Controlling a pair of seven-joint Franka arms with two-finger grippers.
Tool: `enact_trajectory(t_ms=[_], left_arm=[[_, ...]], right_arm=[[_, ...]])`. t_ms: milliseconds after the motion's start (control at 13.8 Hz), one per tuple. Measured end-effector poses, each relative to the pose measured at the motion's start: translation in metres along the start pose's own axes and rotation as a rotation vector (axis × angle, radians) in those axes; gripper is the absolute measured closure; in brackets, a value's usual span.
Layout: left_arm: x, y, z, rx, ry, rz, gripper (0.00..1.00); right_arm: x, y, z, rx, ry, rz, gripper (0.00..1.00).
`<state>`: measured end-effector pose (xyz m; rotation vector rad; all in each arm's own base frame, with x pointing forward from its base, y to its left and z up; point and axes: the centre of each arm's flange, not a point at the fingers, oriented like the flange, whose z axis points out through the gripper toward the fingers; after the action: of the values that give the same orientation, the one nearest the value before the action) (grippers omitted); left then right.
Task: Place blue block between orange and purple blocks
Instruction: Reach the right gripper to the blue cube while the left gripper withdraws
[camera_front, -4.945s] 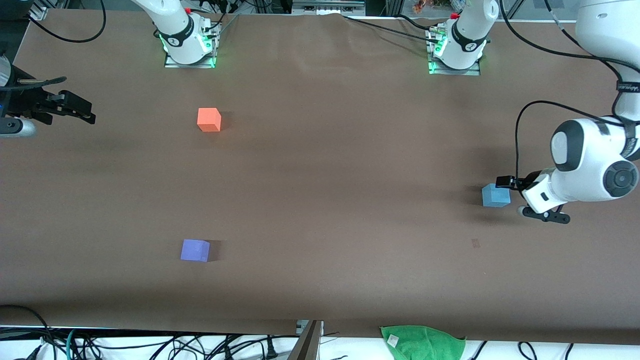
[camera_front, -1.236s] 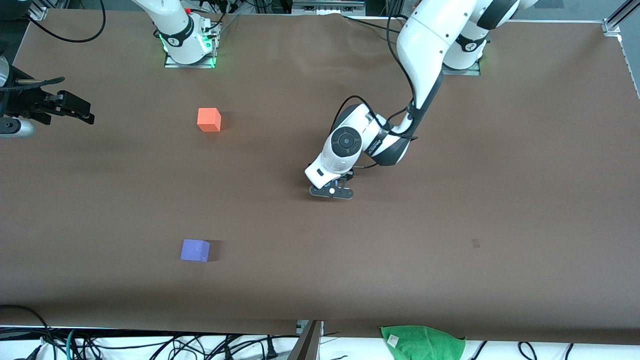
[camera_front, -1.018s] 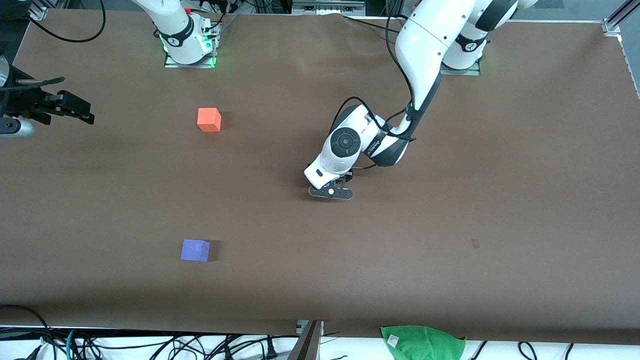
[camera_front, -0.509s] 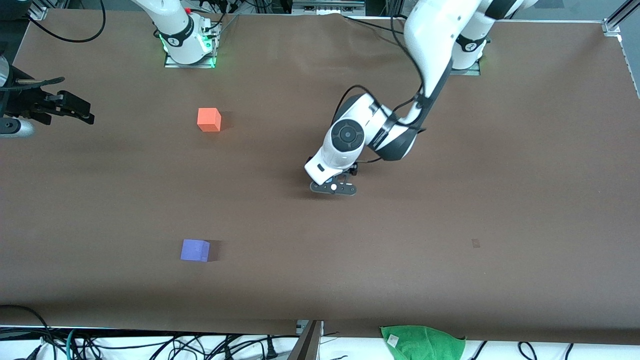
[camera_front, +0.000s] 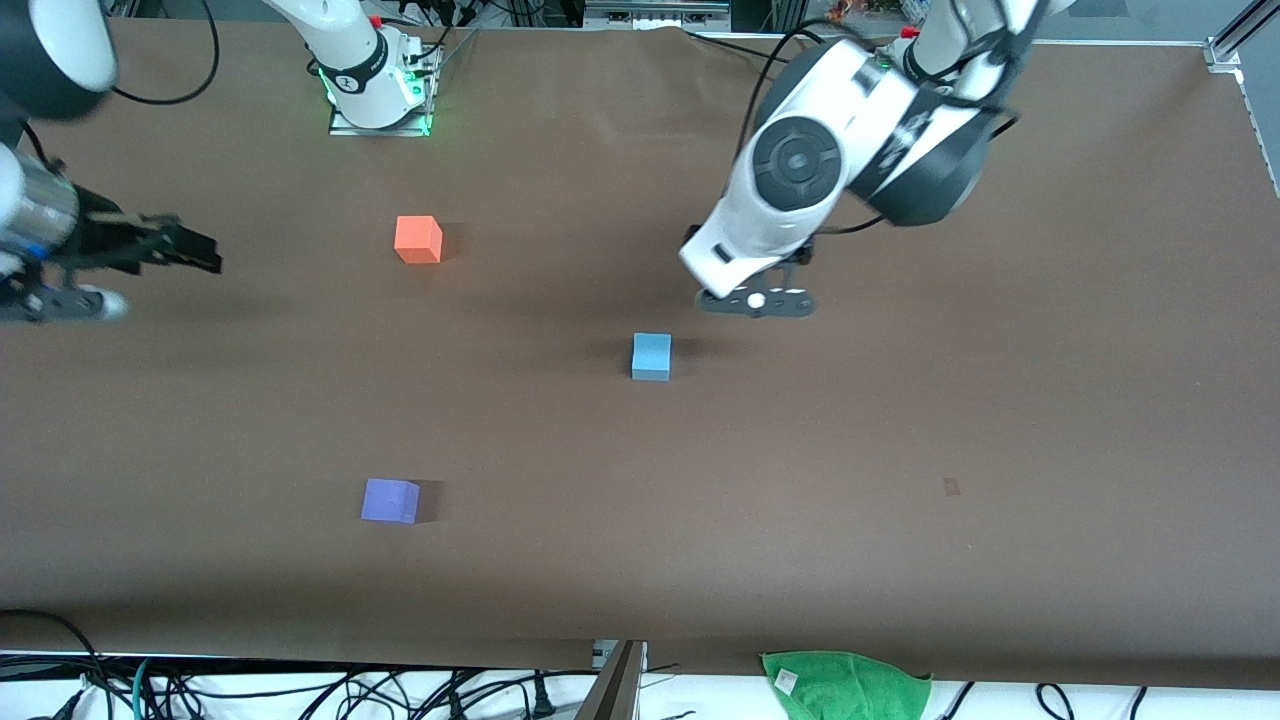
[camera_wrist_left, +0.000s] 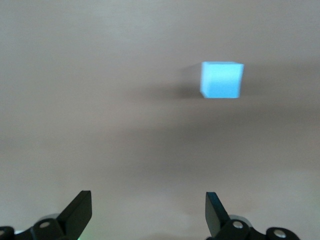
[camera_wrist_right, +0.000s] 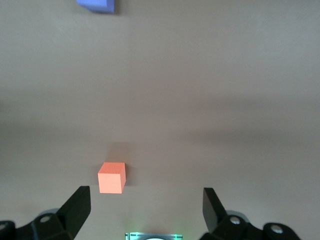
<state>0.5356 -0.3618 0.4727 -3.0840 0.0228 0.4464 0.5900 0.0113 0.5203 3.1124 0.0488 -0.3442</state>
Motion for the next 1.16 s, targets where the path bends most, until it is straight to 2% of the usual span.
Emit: enact_trajectory(t_ms=[145,291,509,655,873,1164], left_arm=[[0.004,-0.041,-0.023,0.055,0.03,-0.01,0.0],[0.011,-0.078,-0.045,0.077,0.077,-0.021,0.0],[0.014,-0.145,-0.082,0.05,0.112,-0.01,0.0],[0.015,-0.205,-0.107,0.028,0.136,0.007,0.0],[0.016,-0.268,-0.121,0.009,0.151,-0.017,0.0],[0.018,-0.285,-0.121,0.001,0.15,-0.026,0.0]], right_arm=[[0.011,-0.008,0.013,0.004,-0.02,-0.009,0.0],[0.012,-0.022,0.009,0.029,-0.013,-0.028,0.0],[0.012,-0.059,0.008,0.066,-0.005,-0.055,0.0],[0.021,-0.094,0.016,0.097,0.016,0.004,0.0],[0.04,-0.189,0.057,0.086,0.056,0.115,0.0],[0.056,-0.347,0.144,0.089,0.154,0.257,0.0]])
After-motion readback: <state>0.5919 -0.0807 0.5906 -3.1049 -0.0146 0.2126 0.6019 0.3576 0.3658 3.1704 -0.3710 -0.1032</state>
